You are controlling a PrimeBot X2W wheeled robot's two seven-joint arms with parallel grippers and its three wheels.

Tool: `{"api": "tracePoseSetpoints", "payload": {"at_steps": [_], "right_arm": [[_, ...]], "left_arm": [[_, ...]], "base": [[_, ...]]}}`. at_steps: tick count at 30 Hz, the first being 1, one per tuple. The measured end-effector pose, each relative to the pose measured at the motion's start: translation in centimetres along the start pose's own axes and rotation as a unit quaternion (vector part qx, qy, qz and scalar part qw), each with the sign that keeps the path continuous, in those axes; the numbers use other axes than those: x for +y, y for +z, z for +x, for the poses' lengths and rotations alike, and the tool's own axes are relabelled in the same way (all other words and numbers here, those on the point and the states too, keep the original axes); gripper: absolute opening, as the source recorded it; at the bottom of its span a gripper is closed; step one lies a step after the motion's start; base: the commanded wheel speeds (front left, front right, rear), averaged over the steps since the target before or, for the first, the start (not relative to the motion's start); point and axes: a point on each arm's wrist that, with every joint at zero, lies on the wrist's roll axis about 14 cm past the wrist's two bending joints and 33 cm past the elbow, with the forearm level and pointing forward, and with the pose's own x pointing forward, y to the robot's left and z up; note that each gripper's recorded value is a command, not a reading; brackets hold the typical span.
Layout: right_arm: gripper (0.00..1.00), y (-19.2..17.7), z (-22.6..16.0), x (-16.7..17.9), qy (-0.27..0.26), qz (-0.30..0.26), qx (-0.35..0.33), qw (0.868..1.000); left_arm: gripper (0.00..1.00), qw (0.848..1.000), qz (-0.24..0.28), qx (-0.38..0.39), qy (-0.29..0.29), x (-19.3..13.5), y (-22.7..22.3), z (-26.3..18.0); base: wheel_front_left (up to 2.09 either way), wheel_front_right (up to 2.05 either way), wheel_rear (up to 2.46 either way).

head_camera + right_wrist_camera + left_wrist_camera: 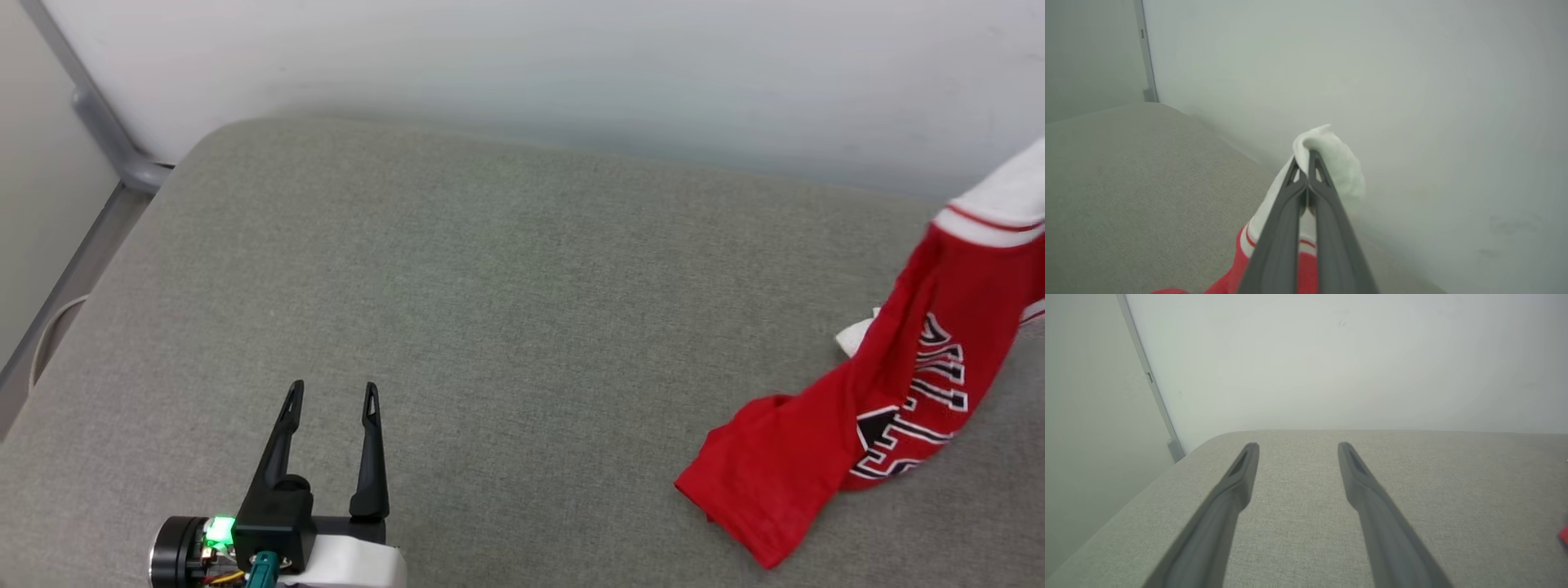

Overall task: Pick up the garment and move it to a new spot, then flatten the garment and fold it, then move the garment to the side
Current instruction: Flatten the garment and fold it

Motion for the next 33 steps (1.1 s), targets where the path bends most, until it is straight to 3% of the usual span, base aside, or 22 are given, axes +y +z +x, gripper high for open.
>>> {"api": "tracePoseSetpoints", "payload": {"at_steps": [6, 10, 16, 22, 30, 33], "right_arm": [[0.00, -1.0, 3.8, 8.0, 0.106, -0.007, 0.023, 0.994], [0.00, -2.3, 6.6, 13.9, 0.188, -0.020, 0.048, 0.981], [0.00, -5.0, 10.1, 22.7, 0.305, -0.038, 0.089, 0.948], [0.00, -8.3, 12.0, 30.8, 0.401, -0.046, 0.128, 0.906], [0.00, -13.1, 13.5, 36.4, 0.450, -0.059, 0.191, 0.870], [0.00, -16.6, 12.0, 37.9, 0.465, -0.085, 0.239, 0.848]], "left_arm": [[1.00, 1.000, -0.004, 0.003, 0.003, -0.2, -0.2, 0.6], [1.00, 1.000, -0.004, 0.005, 0.009, 0.0, -0.3, 1.2], [1.00, 1.000, -0.001, 0.012, 0.024, 0.6, -0.8, 1.9], [1.00, 0.999, -0.006, 0.028, 0.037, 0.9, -1.7, 2.5], [1.00, 0.997, -0.006, 0.045, 0.059, 1.5, -2.7, 3.1], [1.00, 0.997, -0.003, 0.050, 0.066, 1.7, -3.1, 3.4]], "base": [[0.00, 0.00, 0.00], [0.00, 0.00, 0.00], [0.00, 0.00, 0.00], [0.00, 0.00, 0.00], [0.00, 0.00, 0.00], [0.00, 0.00, 0.00]]}}
